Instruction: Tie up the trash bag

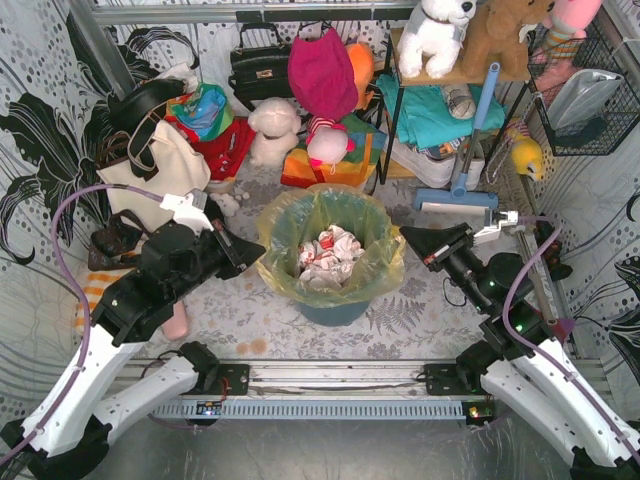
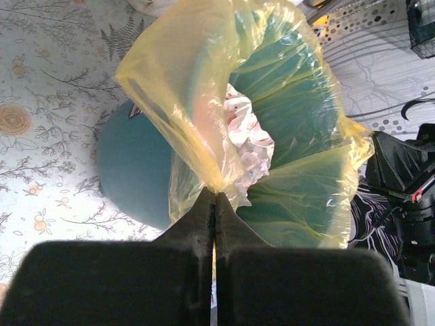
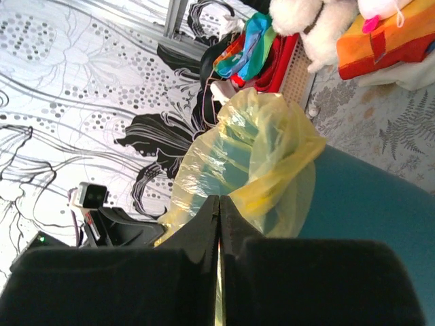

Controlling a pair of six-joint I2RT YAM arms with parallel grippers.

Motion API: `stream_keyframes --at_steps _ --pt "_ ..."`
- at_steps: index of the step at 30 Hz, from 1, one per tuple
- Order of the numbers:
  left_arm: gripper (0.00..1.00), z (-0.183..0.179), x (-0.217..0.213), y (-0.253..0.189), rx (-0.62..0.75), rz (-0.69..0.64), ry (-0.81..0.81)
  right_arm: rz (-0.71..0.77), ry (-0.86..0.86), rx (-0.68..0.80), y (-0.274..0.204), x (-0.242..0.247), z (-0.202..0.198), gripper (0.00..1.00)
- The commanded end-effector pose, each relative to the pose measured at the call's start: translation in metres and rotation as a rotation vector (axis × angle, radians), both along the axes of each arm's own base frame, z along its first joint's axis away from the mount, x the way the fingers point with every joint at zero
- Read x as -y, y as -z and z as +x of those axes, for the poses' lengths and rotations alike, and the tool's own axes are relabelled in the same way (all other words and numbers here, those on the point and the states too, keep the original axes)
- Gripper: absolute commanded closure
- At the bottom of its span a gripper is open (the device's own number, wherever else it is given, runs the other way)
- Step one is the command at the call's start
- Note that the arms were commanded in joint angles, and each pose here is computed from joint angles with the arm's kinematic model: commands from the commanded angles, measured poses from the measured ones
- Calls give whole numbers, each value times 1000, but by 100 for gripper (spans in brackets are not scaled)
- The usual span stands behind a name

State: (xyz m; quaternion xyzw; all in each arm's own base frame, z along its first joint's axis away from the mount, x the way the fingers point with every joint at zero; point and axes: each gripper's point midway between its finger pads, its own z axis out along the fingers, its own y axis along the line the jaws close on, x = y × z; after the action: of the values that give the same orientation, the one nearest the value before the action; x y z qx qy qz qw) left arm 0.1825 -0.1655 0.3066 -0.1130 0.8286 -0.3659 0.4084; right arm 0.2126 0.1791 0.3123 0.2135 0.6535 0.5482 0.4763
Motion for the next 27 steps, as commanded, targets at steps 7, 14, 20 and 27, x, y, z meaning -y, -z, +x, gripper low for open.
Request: stream_keyframes --at_steps 7,14,20,27 --pt "100 -10 37 -39 74 -121 208 -66 -280 138 -40 -53 -8 100" --pt "100 -3 66 -49 88 -177 321 -102 -375 146 -42 -77 -2 100" --pt "100 11 79 -63 126 -195 342 -87 -425 178 -53 -95 -2 100" --pt "100 24 87 -74 159 -190 345 -69 -452 239 -78 -106 -5 100"
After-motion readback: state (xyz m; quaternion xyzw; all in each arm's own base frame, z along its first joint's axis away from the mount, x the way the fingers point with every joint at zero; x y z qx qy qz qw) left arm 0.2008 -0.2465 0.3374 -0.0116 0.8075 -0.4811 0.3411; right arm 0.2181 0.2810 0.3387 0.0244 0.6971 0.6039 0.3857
